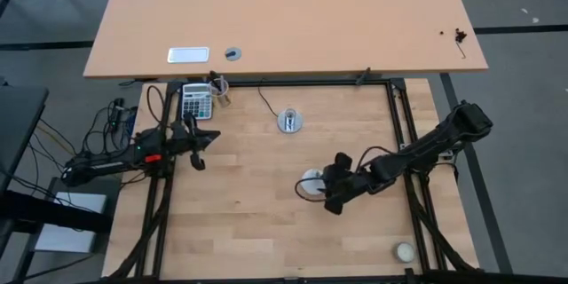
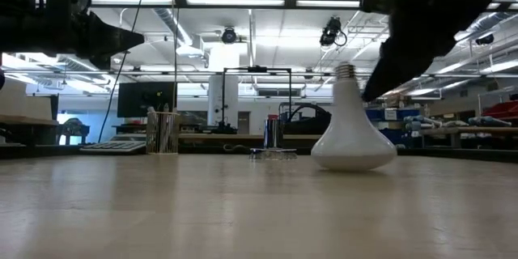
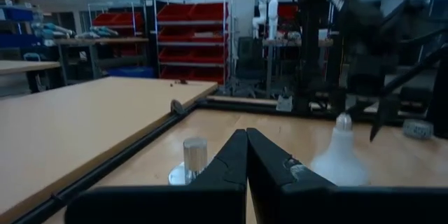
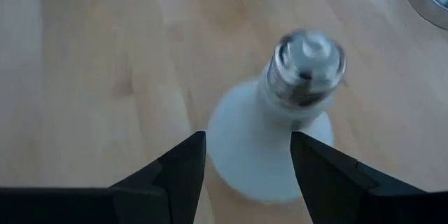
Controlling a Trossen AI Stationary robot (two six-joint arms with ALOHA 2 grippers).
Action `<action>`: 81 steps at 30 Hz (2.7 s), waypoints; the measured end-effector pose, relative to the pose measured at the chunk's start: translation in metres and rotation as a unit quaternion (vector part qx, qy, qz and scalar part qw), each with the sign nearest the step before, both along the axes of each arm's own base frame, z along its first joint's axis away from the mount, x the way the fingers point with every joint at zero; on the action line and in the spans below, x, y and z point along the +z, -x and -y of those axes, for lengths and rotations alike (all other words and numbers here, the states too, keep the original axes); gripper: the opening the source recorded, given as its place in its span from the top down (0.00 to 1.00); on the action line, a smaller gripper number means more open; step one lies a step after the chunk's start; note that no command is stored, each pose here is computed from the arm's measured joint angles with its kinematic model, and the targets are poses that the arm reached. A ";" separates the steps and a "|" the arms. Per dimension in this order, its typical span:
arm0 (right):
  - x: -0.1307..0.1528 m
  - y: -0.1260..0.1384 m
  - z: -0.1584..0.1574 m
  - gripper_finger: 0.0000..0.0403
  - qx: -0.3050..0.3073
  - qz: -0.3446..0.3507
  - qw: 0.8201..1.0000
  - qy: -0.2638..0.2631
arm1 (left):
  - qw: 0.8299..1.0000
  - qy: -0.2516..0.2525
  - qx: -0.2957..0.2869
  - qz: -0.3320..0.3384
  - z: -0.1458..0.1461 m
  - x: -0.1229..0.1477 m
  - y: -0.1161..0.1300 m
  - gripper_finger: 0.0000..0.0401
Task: Screw lightbulb
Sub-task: Insert the white lightbulb on the silver lamp
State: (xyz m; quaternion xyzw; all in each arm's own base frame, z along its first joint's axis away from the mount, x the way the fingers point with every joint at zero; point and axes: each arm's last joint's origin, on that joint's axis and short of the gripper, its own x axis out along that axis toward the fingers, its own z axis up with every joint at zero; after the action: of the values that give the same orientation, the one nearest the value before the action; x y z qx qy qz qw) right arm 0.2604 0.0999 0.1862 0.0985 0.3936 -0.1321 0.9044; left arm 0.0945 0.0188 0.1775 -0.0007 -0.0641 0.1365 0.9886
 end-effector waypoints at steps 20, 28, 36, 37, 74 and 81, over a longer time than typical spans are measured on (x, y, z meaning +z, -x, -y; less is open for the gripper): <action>-0.029 0.000 0.034 0.51 -0.035 0.093 0.995 0.013 | 0.999 -0.009 0.000 0.053 0.000 0.010 0.002 0.98; -0.038 0.006 0.044 0.53 -0.045 0.177 0.983 0.010 | 0.999 -0.007 0.000 0.052 0.000 0.010 0.002 0.98; -0.036 0.000 0.060 0.55 -0.030 0.179 0.983 0.003 | 0.999 -0.006 0.000 0.047 0.000 0.009 0.002 0.98; -0.036 0.000 0.062 0.56 -0.031 0.181 0.983 0.002 | 0.999 -0.006 0.000 0.045 0.000 0.009 0.002 0.98; -0.004 -0.076 0.110 0.59 0.055 -0.232 0.963 -0.127 | 1.000 0.024 -0.009 0.009 0.000 0.001 0.000 0.98; -0.023 -0.088 0.109 0.54 0.064 -0.226 0.964 -0.123 | 1.000 0.026 -0.009 -0.002 0.000 -0.001 -0.001 0.98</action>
State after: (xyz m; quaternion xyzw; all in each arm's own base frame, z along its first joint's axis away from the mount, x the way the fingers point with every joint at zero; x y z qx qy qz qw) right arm 0.3483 -0.0088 0.1631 0.1509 0.6066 -0.0432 0.7793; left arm 0.0952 0.0185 0.1761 -0.0269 -0.0590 0.1290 0.9895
